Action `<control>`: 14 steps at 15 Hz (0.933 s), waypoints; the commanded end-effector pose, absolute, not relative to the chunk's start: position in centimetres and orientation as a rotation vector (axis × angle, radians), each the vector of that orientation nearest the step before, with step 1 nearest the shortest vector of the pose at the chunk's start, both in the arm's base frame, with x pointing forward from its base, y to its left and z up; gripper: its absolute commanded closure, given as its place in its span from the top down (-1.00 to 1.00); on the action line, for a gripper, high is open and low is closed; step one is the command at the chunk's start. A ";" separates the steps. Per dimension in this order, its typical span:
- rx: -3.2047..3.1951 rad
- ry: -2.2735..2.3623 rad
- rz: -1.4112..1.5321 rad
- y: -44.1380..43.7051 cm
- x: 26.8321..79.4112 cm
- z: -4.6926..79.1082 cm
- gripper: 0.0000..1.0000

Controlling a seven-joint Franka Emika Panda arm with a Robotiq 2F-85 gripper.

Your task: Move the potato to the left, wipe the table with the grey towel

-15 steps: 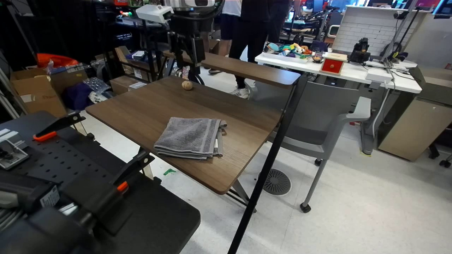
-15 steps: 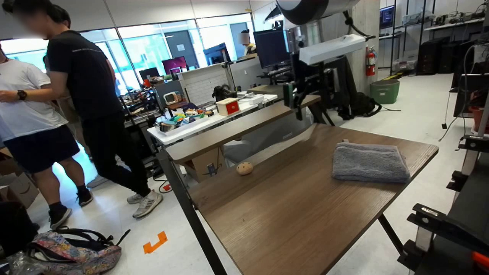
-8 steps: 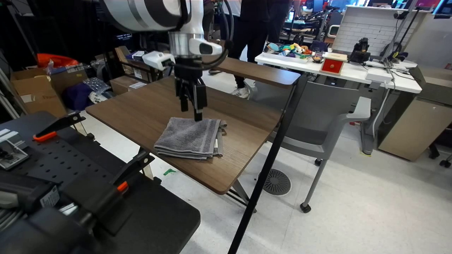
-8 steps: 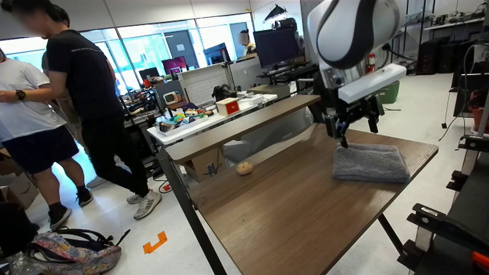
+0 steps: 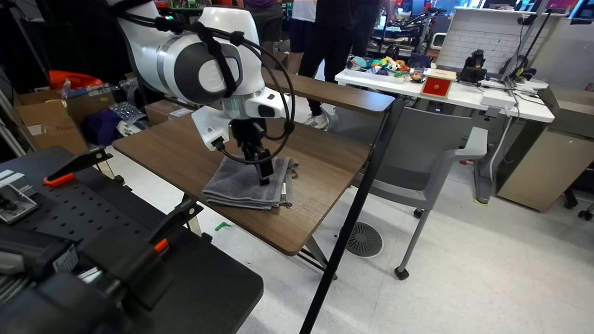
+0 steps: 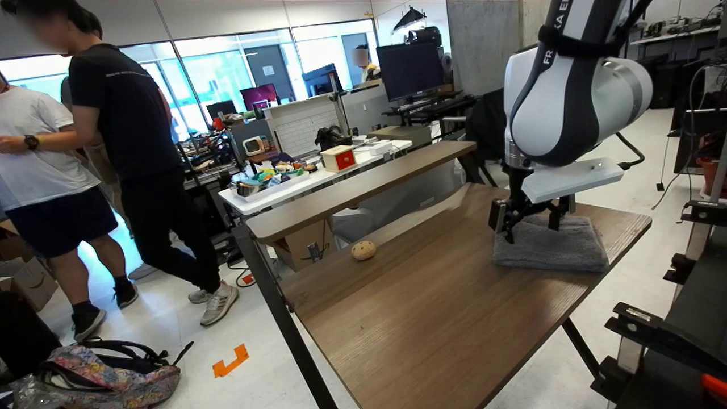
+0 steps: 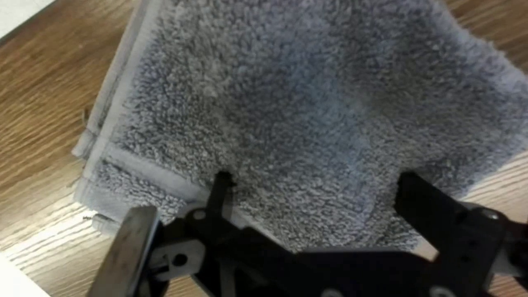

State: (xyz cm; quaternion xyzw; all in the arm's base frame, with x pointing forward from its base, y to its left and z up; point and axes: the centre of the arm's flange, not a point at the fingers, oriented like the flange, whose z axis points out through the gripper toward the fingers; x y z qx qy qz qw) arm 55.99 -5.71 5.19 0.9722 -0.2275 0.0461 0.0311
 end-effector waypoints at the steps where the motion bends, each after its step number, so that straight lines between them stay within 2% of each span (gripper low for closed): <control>1: 2.986 -0.754 0.196 -6.8 57.7 5.5 1.00; 3: 2.918 -0.886 0.311 -9.6 60.2 5.0 1.00; 8: 2.663 -1.202 0.362 -19.9 64.5 1.4 1.00; 14: 2.724 -1.265 0.376 -17.1 65.8 5.9 1.00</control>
